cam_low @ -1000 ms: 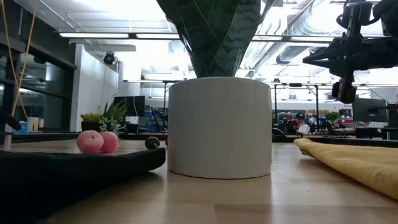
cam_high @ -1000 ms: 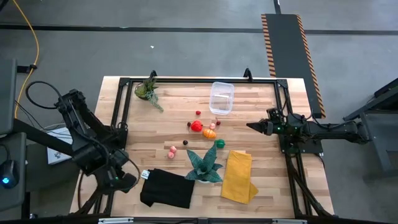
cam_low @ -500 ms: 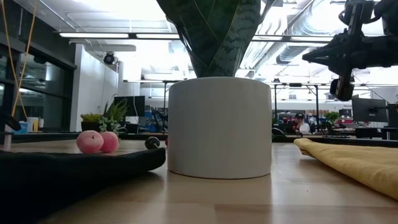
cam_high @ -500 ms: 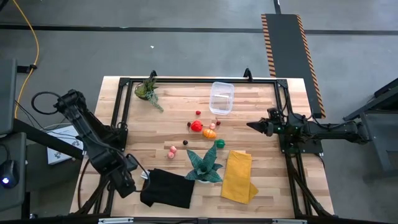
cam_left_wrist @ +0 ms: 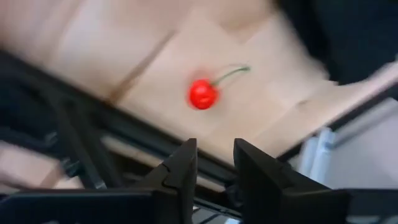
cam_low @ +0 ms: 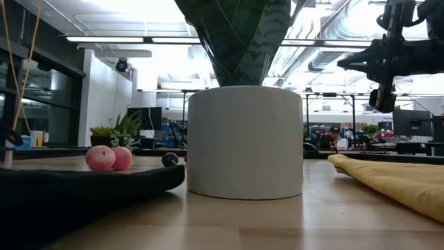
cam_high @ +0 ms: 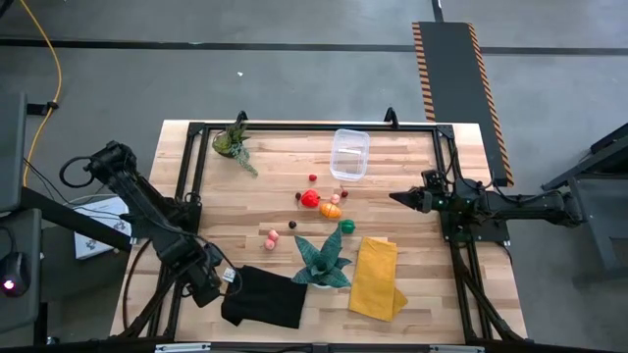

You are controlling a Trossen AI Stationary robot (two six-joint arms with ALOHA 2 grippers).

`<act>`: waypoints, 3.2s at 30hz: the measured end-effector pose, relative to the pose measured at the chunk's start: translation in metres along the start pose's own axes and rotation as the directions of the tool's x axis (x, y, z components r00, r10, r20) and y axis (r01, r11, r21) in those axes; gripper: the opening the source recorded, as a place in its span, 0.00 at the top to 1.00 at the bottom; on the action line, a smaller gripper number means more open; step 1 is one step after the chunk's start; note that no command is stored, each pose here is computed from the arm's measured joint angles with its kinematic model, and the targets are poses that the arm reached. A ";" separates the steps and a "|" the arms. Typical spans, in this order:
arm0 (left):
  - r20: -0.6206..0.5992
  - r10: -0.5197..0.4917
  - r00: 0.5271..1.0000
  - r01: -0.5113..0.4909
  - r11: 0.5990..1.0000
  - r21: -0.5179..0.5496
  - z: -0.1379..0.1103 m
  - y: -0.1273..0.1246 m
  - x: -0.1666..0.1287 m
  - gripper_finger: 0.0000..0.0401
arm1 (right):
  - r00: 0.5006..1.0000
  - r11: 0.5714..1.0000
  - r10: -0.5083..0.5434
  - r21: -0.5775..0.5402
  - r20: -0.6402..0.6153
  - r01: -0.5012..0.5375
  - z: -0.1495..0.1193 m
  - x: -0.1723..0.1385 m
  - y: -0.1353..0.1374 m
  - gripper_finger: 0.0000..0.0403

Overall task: Pick and placing Produce into tupperware
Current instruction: Put the bottom red cherry into the transparent container

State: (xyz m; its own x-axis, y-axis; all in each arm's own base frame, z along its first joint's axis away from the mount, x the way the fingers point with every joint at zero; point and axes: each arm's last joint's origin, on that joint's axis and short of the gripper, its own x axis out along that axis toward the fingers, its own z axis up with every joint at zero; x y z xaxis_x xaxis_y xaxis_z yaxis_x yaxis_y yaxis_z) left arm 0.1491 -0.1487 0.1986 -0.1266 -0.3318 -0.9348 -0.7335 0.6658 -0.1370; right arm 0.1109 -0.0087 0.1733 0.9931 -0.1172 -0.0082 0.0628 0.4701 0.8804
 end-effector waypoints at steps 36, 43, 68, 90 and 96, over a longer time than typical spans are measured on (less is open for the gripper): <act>-0.116 0.157 0.981 -0.111 0.937 0.333 0.020 -0.011 0.041 0.56 | 1.000 0.999 -0.020 0.024 -0.011 0.021 -0.001 0.000 -0.002 1.00; -0.124 0.156 0.980 -0.106 0.936 0.335 0.020 -0.015 0.050 0.56 | 1.000 0.999 -0.022 0.024 -0.012 0.022 -0.001 0.000 -0.002 1.00; -0.054 0.145 0.988 -0.121 0.942 0.312 0.024 -0.019 0.056 0.56 | 1.000 0.999 -0.026 0.047 -0.015 0.027 -0.001 0.000 -0.003 1.00; -0.060 0.167 0.984 -0.136 0.928 0.347 0.025 -0.014 0.059 0.56 | 0.999 0.998 -0.043 0.037 -0.023 0.043 -0.002 0.000 -0.004 1.00; -0.082 0.166 0.983 -0.129 0.930 0.343 0.025 -0.012 0.060 0.56 | 0.999 0.998 -0.045 0.037 -0.025 0.046 -0.002 0.000 -0.004 1.00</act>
State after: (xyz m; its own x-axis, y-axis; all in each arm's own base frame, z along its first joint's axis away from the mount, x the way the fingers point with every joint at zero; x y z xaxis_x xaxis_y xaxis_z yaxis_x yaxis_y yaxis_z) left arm 0.1669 -0.1600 0.1358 -0.3012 -0.2705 -0.9144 -0.4368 0.8915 -0.1198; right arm 0.1107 -0.0087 0.1683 0.9914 -0.1168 -0.0599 0.1050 0.4314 0.8960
